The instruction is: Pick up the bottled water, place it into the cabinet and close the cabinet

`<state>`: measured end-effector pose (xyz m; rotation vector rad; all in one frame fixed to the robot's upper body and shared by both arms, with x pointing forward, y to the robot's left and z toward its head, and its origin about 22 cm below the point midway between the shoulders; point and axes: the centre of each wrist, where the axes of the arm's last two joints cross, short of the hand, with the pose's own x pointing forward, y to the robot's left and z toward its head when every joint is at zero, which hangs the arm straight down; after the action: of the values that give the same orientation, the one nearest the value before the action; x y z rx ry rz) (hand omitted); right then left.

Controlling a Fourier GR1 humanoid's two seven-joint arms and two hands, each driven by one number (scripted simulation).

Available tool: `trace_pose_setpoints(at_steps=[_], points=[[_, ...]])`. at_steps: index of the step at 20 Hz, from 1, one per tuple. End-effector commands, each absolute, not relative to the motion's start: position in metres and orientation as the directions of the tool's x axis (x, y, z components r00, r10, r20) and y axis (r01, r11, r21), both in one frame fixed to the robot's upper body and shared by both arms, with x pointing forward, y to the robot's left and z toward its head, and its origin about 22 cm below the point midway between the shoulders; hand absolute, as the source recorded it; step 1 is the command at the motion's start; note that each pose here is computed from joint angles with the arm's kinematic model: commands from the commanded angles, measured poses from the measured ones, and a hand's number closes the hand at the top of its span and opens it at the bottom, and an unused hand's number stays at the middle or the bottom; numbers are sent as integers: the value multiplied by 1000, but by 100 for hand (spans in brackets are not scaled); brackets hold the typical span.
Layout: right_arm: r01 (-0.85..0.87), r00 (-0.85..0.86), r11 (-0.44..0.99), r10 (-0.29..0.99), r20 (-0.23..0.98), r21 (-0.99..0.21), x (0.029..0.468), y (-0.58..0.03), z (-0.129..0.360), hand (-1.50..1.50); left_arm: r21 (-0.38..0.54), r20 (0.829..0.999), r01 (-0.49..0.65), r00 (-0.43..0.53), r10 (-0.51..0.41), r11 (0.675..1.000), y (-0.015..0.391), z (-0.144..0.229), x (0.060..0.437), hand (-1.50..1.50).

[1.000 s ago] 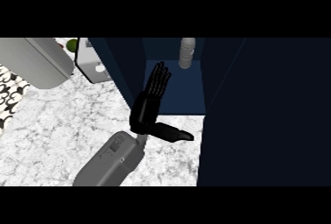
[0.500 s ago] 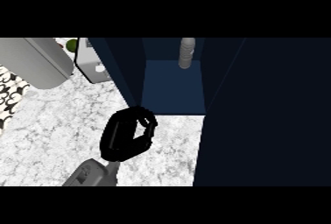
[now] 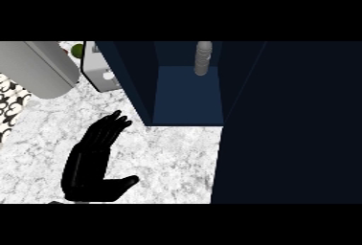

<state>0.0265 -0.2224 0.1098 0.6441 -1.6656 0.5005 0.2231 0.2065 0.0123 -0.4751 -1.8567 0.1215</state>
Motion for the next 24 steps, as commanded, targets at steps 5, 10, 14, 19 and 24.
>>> trace_pose_setpoints(at_steps=[5, 10, 14, 19, 24], points=[[-790, -256, 591, -72, 964, -166, 26, -205, 163, 150, -377, 867, 219, -259, 426, 900, 250, 24, 201, -150], [-830, -255, 517, -15, 967, -211, 30, -201, 162, 150, -384, 864, 211, -262, 430, 899, 271, 29, 190, -150], [-851, -219, 505, -86, 972, -146, 32, -191, 155, 150, -378, 872, 223, -242, 427, 899, 293, 33, 179, -150], [-844, -119, 535, -277, 953, 50, 29, -173, 146, 150, -373, 870, 242, -245, 428, 896, 309, 41, 175, -150], [-867, -102, 496, -284, 953, 55, 34, -168, 139, 150, -367, 862, 268, -261, 434, 891, 318, 45, 177, -150]])
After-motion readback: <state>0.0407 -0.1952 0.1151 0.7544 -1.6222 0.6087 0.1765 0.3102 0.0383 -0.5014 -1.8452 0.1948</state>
